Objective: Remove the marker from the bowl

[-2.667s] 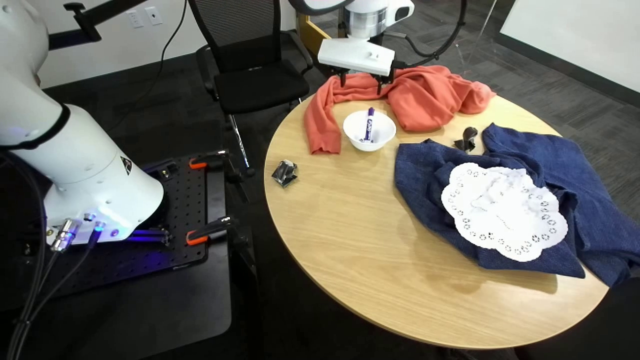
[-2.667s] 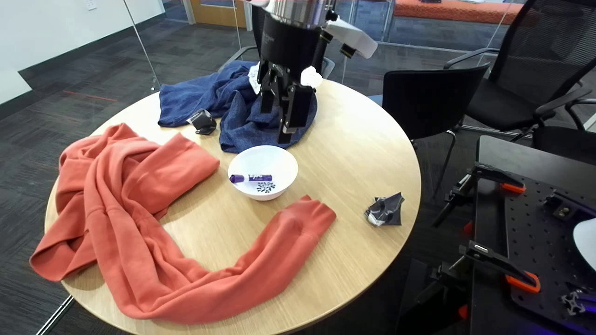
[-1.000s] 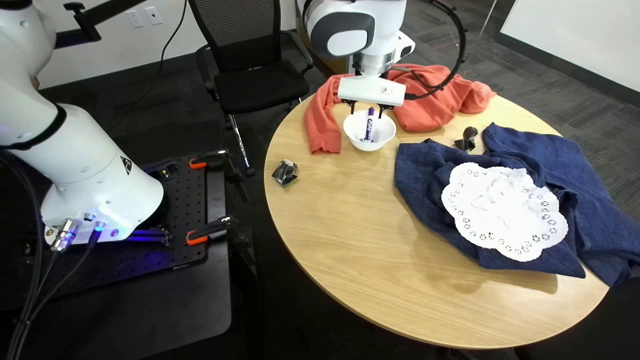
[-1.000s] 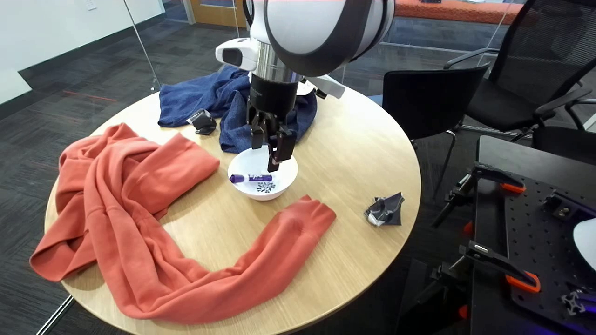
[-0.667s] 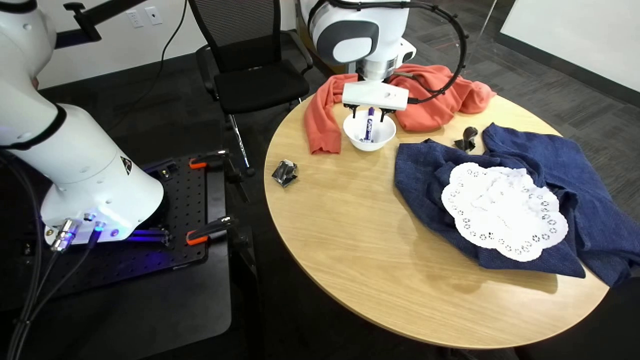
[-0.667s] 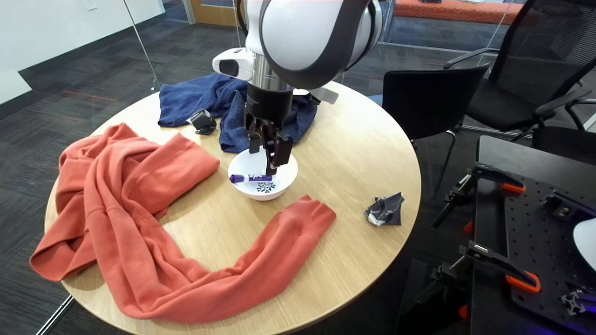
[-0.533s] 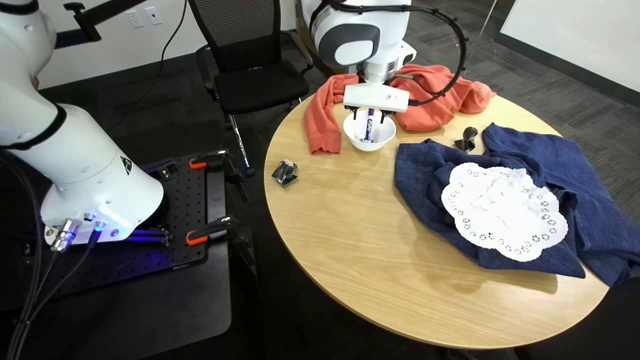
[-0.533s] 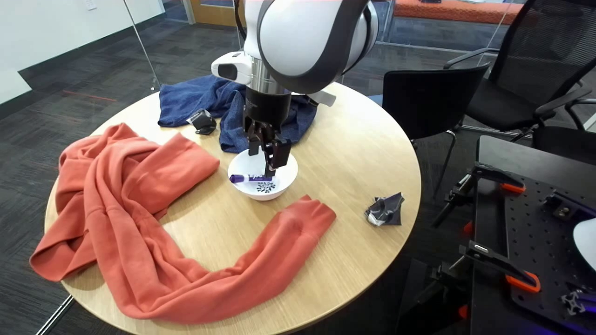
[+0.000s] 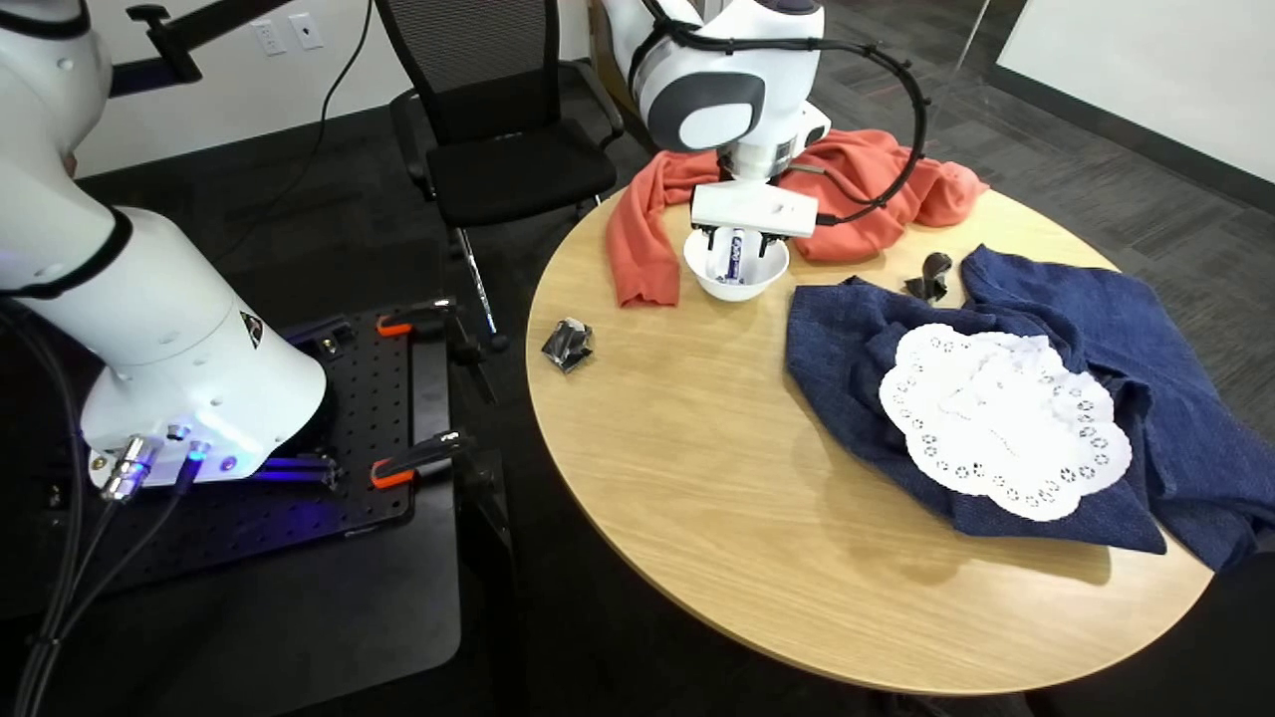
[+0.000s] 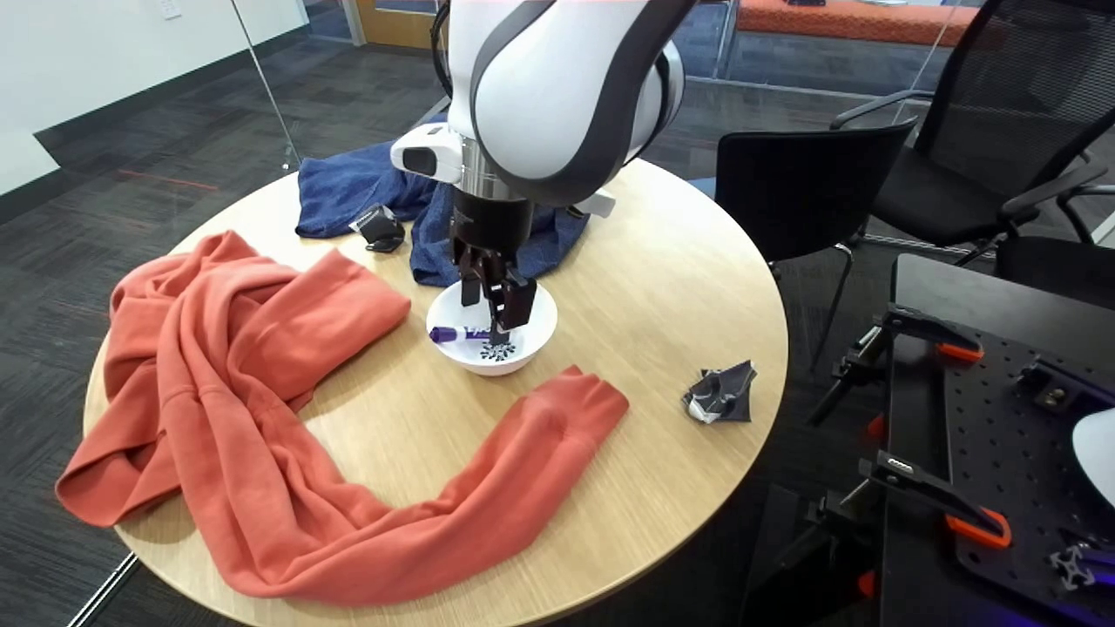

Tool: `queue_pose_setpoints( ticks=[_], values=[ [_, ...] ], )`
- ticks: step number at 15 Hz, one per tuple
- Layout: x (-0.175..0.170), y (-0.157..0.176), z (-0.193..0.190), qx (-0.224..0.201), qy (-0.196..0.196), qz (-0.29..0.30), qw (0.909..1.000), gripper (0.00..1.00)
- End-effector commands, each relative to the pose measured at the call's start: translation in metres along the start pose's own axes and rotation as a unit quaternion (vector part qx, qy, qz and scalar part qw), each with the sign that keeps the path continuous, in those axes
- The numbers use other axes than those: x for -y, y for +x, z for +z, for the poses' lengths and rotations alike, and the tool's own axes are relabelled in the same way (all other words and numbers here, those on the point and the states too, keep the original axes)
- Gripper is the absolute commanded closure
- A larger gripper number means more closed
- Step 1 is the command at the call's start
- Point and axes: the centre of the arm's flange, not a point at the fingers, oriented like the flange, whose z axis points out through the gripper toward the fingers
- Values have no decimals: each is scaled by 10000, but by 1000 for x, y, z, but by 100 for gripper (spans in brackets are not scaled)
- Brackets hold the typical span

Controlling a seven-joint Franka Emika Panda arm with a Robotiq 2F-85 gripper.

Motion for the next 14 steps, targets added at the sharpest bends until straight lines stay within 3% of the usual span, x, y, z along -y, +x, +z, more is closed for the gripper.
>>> queue_pose_setpoints(
  ticks=[1, 2, 3, 6, 10, 11, 14],
  values=[
    [-7, 8, 8, 3, -9, 35, 10000, 25],
    [-8, 8, 10, 10, -2, 26, 10000, 26],
    [-8, 9, 12, 12, 9, 18, 10000, 34],
    [-8, 11, 16, 12, 22, -4, 10000, 66],
    [-6, 8, 14, 35, -38, 37, 10000, 96],
    [-5, 7, 10, 35, -61, 88, 9999, 100],
    [4, 5, -10, 16, -135, 288, 9995, 95]
  ],
)
